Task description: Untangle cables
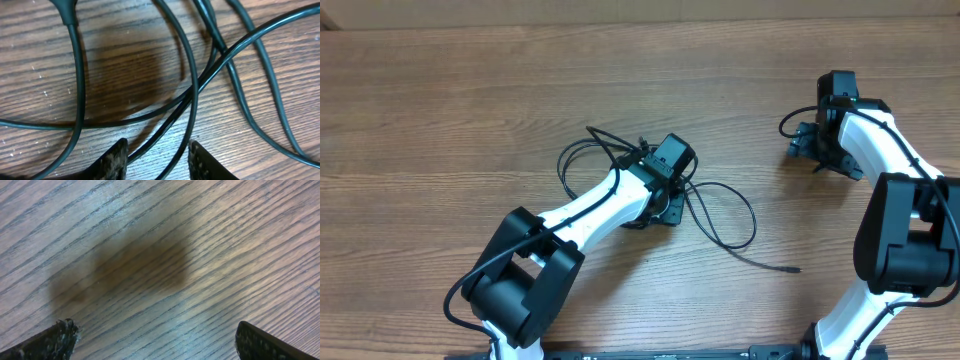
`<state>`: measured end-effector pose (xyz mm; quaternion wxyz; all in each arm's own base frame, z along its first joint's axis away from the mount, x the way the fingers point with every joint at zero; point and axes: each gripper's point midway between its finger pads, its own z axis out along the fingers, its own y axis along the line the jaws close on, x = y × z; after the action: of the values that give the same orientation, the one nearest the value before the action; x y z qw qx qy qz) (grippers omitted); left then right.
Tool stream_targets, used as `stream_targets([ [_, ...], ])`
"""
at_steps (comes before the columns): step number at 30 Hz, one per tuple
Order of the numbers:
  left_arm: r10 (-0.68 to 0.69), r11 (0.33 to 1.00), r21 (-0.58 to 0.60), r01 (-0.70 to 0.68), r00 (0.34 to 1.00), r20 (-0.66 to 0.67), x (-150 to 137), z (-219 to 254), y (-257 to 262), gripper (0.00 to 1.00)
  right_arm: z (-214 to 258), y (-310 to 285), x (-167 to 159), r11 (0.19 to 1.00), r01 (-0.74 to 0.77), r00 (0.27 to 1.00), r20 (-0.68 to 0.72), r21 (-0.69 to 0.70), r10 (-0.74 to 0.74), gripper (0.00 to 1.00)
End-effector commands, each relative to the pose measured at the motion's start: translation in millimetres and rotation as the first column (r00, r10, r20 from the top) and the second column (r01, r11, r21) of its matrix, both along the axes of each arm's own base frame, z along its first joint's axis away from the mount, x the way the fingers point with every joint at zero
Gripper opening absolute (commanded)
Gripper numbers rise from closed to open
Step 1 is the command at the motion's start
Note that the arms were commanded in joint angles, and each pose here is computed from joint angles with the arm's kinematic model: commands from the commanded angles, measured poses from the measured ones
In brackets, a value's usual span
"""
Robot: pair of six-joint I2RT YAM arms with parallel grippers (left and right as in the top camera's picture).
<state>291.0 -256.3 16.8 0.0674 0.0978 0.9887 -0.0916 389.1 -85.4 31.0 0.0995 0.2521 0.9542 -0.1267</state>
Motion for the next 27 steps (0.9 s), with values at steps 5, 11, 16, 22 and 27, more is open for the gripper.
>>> stream_targets([
  [5,-0.003,1.0,0.019,0.003,1.0,-0.01,-4.7,-7.5,2.3,0.39,6.9,1.5,0.8,1.0,-0.006,1.0,0.019,-0.001,0.006,1.0],
  [11,-0.003,1.0,0.019,0.003,1.0,-0.01,-4.7,-7.5,2.3,0.35,6.9,1.5,0.8,1.0,-0.006,1.0,0.019,-0.001,0.006,1.0],
  [16,-0.003,1.0,0.019,0.003,1.0,-0.01,-4.7,-7.5,2.3,0.33,6.9,1.5,0.8,1.0,-0.006,1.0,0.019,-0.001,0.006,1.0],
  [22,-0.003,1.0,0.019,0.003,1.0,-0.009,-4.6,-7.5,2.2,0.28,6.9,1.5,0.8,1.0,-0.006,1.0,0.019,-0.001,0.006,1.0],
  [27,-0.003,1.0,0.019,0.003,1.0,-0.009,-4.6,-7.5,2.2,0.24,6.9,1.5,0.8,1.0,-0.006,1.0,0.019,-0.001,0.006,1.0],
])
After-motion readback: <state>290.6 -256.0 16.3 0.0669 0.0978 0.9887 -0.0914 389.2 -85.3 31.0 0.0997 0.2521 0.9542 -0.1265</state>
